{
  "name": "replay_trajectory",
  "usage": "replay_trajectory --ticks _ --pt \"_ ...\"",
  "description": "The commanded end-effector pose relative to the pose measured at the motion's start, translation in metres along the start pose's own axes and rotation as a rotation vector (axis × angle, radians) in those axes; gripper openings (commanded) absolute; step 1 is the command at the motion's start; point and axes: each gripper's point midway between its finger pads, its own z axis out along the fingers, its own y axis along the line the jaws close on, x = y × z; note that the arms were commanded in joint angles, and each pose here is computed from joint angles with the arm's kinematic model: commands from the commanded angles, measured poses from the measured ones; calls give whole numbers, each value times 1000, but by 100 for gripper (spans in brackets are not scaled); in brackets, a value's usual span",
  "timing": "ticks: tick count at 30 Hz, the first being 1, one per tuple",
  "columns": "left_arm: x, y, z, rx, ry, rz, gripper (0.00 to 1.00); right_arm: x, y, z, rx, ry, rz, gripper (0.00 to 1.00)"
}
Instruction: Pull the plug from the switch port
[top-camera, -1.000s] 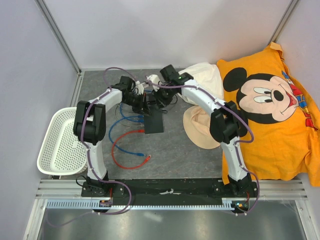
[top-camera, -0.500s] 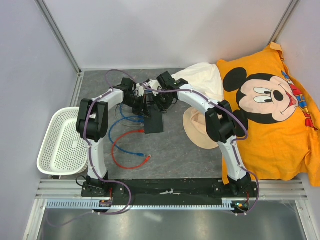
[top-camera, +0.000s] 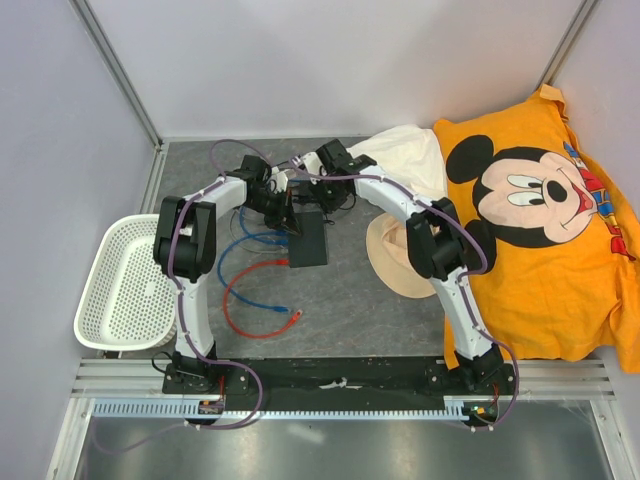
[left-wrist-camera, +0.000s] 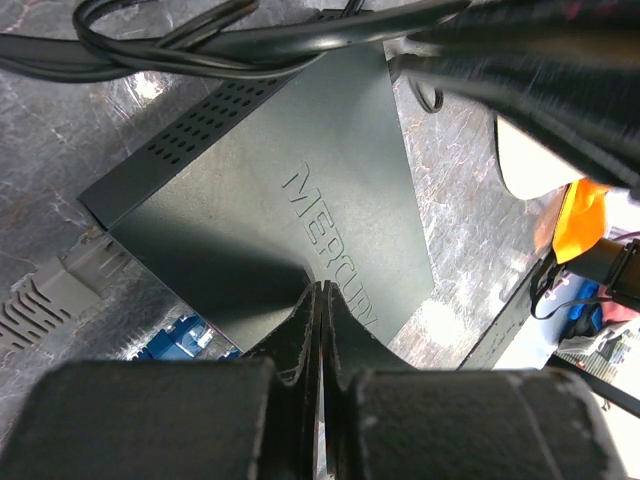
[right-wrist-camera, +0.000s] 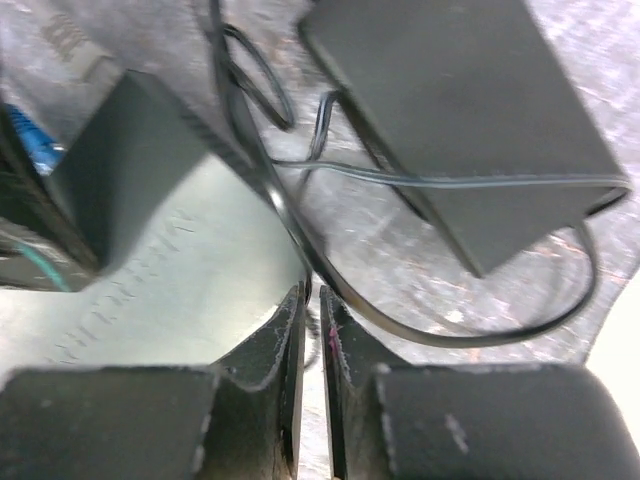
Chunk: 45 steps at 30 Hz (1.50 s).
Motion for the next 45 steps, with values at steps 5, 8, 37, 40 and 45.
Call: replay_trajectory --ticks 5,8,37,40,45 --pt "-1 22 7 -65 18 16 1 1 -38 -14 -12 -31 -11 33" --pt "-1 22 8 -65 18 18 2 0 -35 -23 -68 -39 -39 37" --pt "-5 22 8 -59 15 28 1 7 -21 -19 -183 -14 -126 44" --pt "-6 21 8 -59 14 34 1 7 -18 -14 -180 -7 -130 44" --pt "-5 22 8 -61 19 33 2 6 -7 -12 -204 -9 -147 44"
